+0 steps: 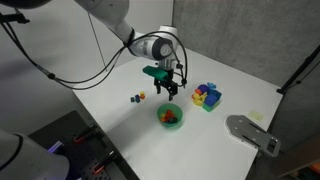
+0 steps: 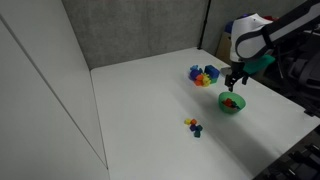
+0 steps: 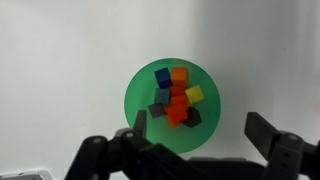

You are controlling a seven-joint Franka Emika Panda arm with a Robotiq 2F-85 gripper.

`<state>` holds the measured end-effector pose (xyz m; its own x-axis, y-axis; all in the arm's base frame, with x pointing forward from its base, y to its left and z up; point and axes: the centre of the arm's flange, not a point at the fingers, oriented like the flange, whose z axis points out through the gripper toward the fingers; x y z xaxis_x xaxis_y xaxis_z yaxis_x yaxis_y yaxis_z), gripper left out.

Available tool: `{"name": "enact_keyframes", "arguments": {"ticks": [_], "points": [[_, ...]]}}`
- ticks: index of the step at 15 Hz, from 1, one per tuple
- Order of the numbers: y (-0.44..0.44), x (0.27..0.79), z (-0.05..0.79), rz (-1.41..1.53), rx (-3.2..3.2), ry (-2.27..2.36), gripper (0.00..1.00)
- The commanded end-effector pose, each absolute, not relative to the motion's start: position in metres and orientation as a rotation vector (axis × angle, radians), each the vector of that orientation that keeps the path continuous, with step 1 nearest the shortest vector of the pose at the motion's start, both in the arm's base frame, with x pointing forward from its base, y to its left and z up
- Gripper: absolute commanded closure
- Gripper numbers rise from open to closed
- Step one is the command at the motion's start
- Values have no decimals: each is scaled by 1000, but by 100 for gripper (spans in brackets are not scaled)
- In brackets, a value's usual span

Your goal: Put the small orange block in the green bowl

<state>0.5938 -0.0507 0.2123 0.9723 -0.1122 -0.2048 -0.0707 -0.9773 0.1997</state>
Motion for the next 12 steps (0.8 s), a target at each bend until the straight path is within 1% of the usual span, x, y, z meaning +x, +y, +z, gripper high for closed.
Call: {"name": "enact_keyframes", "arguments": {"ticks": [1, 9, 12], "points": [[-37, 565, 263, -316, 3009, -138, 0], [-6, 546, 363, -277, 3068, -121, 0], [0, 538, 405, -173, 3066, -105, 0]]}}
